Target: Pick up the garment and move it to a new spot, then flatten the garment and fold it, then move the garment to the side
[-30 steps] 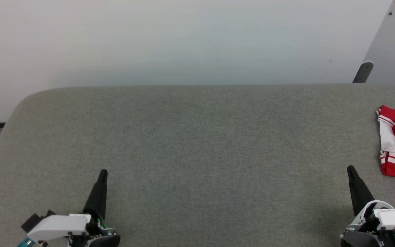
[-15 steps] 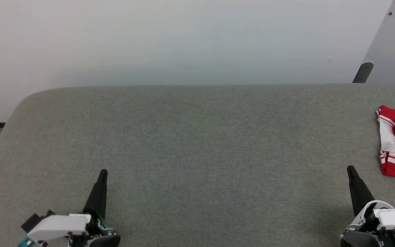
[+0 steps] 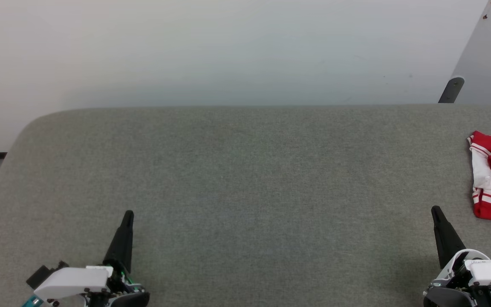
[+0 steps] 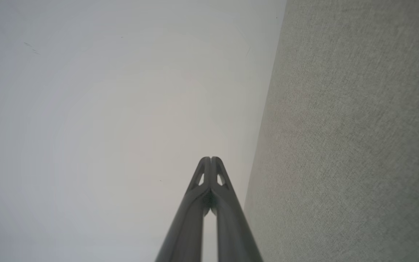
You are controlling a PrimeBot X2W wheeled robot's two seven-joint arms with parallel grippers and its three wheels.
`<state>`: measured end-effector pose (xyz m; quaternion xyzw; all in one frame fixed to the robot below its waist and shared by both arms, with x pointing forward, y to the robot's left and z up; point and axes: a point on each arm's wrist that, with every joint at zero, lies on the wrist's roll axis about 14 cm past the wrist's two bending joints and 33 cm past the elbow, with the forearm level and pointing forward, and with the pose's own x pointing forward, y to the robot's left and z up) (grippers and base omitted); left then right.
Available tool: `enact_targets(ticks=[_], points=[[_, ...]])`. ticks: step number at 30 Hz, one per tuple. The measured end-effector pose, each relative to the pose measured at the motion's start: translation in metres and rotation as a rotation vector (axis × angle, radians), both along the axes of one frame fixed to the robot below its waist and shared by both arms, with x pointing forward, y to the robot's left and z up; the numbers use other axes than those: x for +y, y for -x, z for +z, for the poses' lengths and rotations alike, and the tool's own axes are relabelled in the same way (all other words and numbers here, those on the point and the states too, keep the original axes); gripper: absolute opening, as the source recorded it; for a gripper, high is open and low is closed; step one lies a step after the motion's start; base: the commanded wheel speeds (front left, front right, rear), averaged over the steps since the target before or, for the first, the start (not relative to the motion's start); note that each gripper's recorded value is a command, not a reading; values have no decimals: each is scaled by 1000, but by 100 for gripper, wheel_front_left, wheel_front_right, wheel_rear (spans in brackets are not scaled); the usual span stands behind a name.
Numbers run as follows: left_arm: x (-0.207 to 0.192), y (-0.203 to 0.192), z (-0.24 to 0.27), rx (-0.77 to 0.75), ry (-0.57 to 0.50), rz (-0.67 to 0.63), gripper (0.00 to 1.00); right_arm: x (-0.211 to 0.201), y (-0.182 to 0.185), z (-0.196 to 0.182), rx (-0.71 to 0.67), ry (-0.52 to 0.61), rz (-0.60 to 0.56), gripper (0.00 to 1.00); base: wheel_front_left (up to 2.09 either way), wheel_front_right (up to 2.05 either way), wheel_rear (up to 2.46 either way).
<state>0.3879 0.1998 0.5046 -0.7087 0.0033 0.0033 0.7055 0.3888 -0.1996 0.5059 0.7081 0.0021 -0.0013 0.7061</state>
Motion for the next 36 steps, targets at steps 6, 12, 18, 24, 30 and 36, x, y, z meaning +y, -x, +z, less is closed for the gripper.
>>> enact_targets(ticks=[6, 12, 18, 24, 30, 36], points=[[0, 0, 0, 0, 0, 0, 0, 0, 0, 0, 0, 0, 0, 0, 0, 0, 0], [0, 0, 0, 0, 0, 0, 0, 0, 0, 0, 0, 0, 0, 0, 0, 0, 0], [0, 0, 0, 0, 0, 0, 0, 0, 0, 0, 0, 0, 0, 0, 0, 0, 0], [0, 0, 0, 0, 0, 0, 0, 0, 0, 0, 0, 0, 0, 0, 0, 0, 0], [0, 0, 0, 0, 0, 0, 0, 0, 0, 0, 0, 0, 0, 0, 0, 0, 0], [0, 0, 0, 0, 0, 0, 0, 0, 0, 0, 0, 0, 0, 0, 0, 0, 0]])
